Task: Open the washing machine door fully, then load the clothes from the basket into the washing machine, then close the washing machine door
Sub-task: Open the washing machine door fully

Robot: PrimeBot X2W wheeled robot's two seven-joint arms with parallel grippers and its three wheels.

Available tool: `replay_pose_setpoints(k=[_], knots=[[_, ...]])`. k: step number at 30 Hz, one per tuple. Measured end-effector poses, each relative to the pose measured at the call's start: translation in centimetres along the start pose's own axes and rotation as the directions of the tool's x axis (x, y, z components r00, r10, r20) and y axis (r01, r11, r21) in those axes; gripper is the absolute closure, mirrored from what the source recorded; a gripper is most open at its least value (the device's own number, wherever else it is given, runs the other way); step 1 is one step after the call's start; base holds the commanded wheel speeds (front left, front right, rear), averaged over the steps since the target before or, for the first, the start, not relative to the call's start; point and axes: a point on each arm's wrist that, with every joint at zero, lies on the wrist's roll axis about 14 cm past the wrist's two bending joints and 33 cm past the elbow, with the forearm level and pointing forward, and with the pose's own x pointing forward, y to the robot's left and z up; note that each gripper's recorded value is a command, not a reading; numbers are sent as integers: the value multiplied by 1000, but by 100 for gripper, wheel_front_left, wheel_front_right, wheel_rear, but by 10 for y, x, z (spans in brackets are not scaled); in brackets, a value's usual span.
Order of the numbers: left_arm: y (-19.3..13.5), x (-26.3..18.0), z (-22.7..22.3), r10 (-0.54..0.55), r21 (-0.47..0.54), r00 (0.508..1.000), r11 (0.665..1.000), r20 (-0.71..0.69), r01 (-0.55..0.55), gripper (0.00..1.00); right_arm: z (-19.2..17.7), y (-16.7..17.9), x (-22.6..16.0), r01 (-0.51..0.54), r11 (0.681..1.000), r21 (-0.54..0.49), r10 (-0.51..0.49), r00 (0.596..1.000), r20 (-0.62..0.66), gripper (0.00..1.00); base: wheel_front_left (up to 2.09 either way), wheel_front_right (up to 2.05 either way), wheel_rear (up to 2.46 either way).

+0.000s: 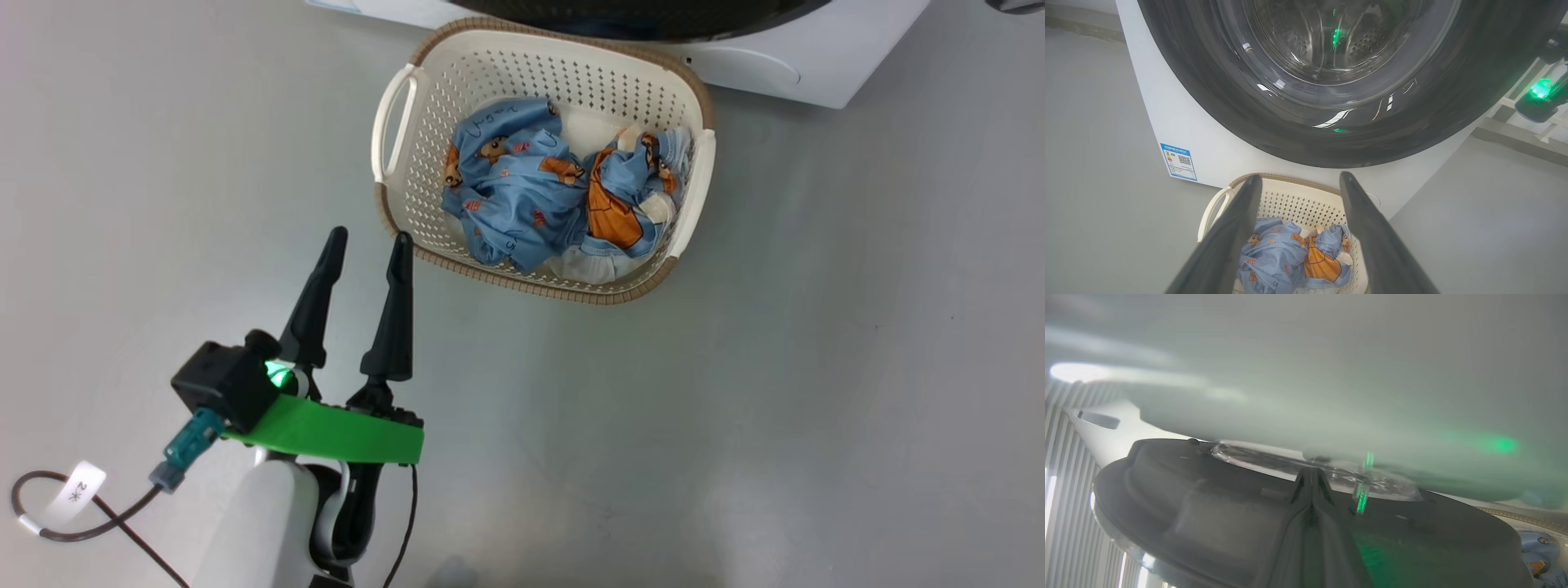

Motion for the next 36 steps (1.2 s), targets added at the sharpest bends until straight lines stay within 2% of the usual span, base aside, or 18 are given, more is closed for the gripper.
replay_pose_setpoints(k=[17,36], knots=[[-17,-9,31,-41,-1,996,999,80,41,0,-49,30,-15,13,1000,-21,-16,992,-125,100,0,0,0],[-22,-54,39,-41,-6,994,999,98,42,0,-138,64,-42,16,1000,-22,-22,951,-309,100,0,0,0]])
